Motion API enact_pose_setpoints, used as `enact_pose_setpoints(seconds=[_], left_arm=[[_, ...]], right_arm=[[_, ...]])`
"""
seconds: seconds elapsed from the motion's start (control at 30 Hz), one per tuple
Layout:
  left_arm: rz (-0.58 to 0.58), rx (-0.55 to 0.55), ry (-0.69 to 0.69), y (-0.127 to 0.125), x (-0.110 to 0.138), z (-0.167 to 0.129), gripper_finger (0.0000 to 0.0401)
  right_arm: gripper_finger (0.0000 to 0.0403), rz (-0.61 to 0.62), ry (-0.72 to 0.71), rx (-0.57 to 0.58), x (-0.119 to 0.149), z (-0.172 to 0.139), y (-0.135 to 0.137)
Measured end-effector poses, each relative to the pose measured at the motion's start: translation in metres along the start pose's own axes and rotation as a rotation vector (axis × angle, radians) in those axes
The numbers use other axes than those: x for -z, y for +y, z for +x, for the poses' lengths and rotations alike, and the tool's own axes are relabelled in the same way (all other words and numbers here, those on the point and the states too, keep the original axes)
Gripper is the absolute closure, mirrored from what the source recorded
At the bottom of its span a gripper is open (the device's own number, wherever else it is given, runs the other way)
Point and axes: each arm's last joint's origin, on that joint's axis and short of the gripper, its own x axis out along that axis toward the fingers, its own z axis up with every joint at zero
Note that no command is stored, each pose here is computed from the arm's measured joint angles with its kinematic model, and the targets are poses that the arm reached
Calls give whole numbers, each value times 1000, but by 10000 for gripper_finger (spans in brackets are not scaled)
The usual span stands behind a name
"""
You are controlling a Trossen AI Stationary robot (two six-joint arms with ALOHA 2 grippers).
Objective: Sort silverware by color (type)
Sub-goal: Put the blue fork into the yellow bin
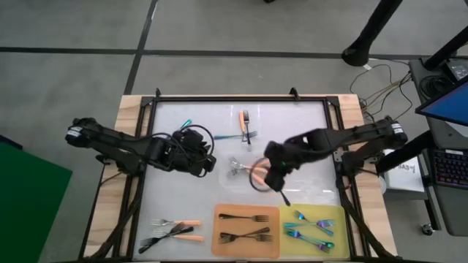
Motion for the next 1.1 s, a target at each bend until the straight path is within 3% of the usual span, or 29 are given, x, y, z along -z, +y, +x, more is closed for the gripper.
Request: enact_pose_setpoints(seconds=[0.2, 0.7, 0.97, 1.1], left_arm=[[-26, -29, -10, 10, -10, 2, 331], [-68, 2, -15, 15, -14, -7, 330], [-75, 17, -16, 14, -14, -9, 330], [-76, 27, -3, 14, -13, -10, 330]], right_arm=[[394, 15, 97, 19, 33, -4, 19], [394, -25, 338, 7, 102, -30, 29], [394, -152, 375, -32, 126, -7, 38], [394, -200, 408, -116, 132, 11, 37]])
